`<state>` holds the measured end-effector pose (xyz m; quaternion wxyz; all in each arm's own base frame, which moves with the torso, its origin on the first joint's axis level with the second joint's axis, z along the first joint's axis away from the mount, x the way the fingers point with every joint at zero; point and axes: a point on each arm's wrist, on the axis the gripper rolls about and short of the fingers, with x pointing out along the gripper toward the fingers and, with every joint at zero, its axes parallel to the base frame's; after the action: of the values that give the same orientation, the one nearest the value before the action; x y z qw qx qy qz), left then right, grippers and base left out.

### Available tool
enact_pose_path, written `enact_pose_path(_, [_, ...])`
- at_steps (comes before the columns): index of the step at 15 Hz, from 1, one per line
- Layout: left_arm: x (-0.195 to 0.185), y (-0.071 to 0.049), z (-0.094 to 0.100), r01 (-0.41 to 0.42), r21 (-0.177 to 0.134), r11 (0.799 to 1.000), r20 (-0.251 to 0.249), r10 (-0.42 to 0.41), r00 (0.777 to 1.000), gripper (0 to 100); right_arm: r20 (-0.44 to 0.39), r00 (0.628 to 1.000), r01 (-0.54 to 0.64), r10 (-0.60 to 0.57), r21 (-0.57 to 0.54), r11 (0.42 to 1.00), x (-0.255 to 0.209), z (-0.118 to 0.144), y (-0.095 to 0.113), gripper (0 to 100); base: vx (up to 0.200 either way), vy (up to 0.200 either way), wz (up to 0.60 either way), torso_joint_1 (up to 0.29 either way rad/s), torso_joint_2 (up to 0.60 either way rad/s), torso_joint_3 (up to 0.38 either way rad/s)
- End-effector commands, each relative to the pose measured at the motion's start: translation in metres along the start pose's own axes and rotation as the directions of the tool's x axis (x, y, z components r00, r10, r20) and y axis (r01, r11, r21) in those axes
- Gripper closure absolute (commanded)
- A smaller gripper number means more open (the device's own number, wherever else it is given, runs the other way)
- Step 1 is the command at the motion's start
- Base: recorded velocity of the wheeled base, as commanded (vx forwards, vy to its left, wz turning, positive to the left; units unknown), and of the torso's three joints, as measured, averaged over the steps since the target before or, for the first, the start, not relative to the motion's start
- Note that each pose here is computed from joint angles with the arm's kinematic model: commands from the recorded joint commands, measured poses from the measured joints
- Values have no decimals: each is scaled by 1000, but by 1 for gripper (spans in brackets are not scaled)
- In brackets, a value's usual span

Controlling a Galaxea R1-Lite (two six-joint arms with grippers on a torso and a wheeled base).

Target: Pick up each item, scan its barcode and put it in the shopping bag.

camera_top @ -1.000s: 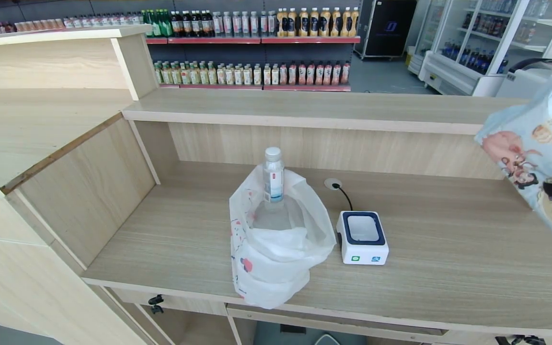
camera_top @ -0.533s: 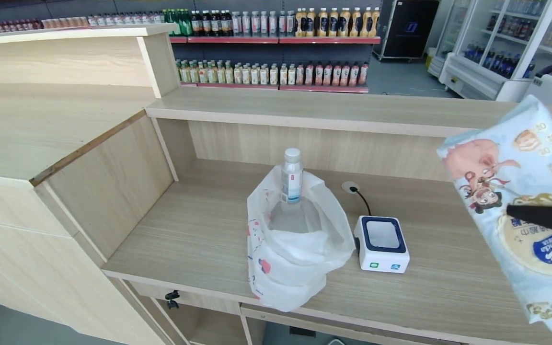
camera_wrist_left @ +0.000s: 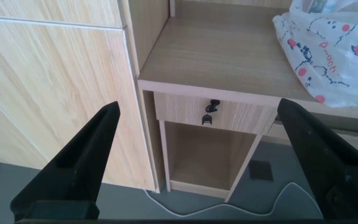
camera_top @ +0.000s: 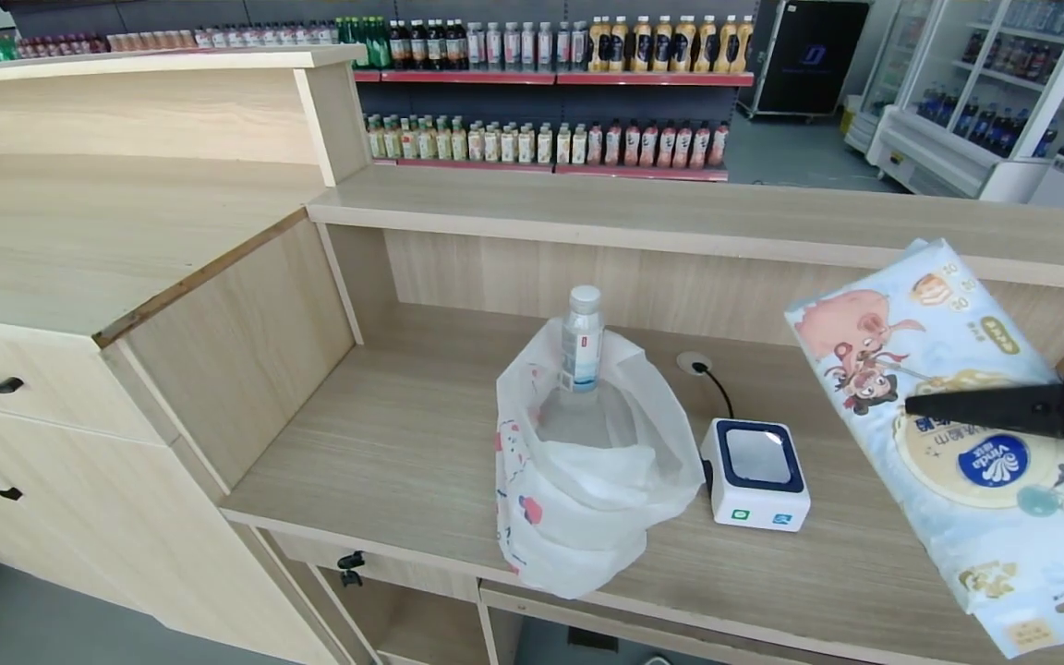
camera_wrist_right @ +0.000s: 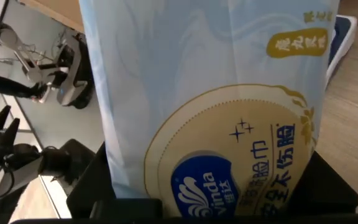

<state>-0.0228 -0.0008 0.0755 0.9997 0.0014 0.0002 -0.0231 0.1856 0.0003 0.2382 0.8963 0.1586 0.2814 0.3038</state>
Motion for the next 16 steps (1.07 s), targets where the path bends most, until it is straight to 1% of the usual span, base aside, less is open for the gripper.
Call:
enact_pose_path(1, [0, 0, 0, 0, 0, 1000, -1, 0, 1000, 0, -60, 998, 15, -8, 106, 994, 14, -8, -56, 100, 0, 0, 0, 0, 0, 0])
enact_pose_path(2, [0, 0, 0, 0, 0, 1000, -1, 0, 1000, 0, -62, 998, 6, 1, 108, 994, 14, -9, -62, 100, 0, 0, 0, 0, 0, 0])
enact_pose_path(3, [0, 0, 0, 0, 0, 1000, -1, 0, 1000, 0, -79, 997, 6, 2, 102, 995, 19, -13, -80, 100, 0, 0, 0, 0, 0, 0])
enact_pose_path(5, [0, 0, 0, 0, 0, 1000, -1, 0, 1000, 0, -102, 995, -3, 13, 96, 995, 28, -15, -94, 100, 0, 0, 0, 0, 0, 0])
enact_pose_path(7, [0, 0, 0, 0, 0, 1000, -1, 0, 1000, 0, -118, 991, -42, 56, 116, 992, 39, -17, -105, 100, 0, 0, 0, 0, 0, 0])
enact_pose_path(9, [0, 0, 0, 0, 0, 1000, -1, 0, 1000, 0, -127, 989, -55, 71, 127, 990, 45, -16, -112, 100, 0, 0, 0, 0, 0, 0])
enact_pose_path(12, [0, 0, 0, 0, 0, 1000, -1, 0, 1000, 0, -125, 984, -111, 125, 116, 987, 60, -13, -119, 100, 0, 0, 0, 0, 0, 0])
enact_pose_path(16, [0, 0, 0, 0, 0, 1000, -1, 0, 1000, 0, -160, 972, -155, 170, 102, 983, 84, -12, -121, 100, 0, 0, 0, 0, 0, 0])
